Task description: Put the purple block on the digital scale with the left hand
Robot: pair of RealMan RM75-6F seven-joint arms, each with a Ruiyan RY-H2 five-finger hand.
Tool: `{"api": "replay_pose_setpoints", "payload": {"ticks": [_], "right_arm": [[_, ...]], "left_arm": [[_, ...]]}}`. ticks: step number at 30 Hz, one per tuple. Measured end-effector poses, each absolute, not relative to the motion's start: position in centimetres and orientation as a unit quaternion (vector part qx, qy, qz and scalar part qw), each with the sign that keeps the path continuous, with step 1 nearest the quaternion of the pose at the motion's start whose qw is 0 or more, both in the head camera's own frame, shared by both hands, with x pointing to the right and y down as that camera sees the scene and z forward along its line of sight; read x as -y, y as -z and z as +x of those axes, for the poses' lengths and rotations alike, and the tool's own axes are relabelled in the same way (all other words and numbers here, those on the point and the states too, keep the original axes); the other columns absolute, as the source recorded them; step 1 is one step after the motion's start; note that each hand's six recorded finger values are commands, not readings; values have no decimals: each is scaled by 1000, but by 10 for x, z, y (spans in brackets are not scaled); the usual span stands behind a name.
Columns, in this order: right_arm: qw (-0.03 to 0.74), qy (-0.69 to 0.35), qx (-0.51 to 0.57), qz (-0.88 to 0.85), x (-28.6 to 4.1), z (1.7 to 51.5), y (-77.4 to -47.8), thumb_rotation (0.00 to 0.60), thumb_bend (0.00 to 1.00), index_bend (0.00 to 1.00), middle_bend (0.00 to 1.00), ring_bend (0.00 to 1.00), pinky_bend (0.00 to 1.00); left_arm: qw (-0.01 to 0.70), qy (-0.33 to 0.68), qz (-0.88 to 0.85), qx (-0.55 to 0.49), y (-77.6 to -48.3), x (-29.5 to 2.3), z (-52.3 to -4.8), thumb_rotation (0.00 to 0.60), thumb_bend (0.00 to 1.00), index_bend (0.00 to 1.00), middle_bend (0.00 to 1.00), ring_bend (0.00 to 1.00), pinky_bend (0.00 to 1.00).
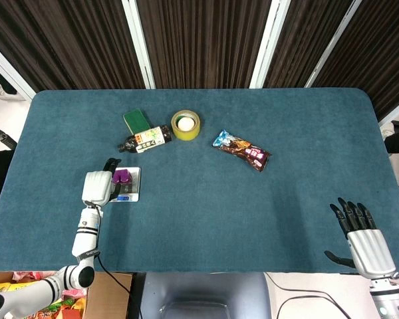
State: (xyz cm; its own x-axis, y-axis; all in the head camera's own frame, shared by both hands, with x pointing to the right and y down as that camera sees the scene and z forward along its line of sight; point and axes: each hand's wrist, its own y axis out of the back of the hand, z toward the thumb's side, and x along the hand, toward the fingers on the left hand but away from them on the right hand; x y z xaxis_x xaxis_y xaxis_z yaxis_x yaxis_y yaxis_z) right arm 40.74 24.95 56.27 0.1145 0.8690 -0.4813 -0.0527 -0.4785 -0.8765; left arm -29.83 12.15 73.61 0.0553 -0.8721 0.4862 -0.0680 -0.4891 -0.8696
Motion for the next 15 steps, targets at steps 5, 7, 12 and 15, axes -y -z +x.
{"api": "replay_pose_setpoints", "payload": {"ticks": [5, 7, 12, 15], "right_arm": [[399, -583, 318, -632, -251, 406, -563, 600, 154, 0, 0, 0, 0], [400, -583, 319, -631, -251, 406, -563, 600, 154, 0, 0, 0, 0], [403, -583, 319, -630, -253, 405, -562, 600, 154, 0, 0, 0, 0], [406, -583, 318, -627, -252, 404, -562, 600, 154, 0, 0, 0, 0]], "left_arm": [[371, 541, -646, -391, -706, -131, -304, 600, 388, 96, 80, 581, 729], [381, 523, -654, -392, -691, -145, -314, 600, 387, 57, 52, 294, 386], [387, 510, -667, -383, -656, -203, -363, 600, 390, 0, 0, 9, 49], [387, 505, -657, -404, -632, -233, -391, 600, 391, 0, 0, 0, 26]]}}
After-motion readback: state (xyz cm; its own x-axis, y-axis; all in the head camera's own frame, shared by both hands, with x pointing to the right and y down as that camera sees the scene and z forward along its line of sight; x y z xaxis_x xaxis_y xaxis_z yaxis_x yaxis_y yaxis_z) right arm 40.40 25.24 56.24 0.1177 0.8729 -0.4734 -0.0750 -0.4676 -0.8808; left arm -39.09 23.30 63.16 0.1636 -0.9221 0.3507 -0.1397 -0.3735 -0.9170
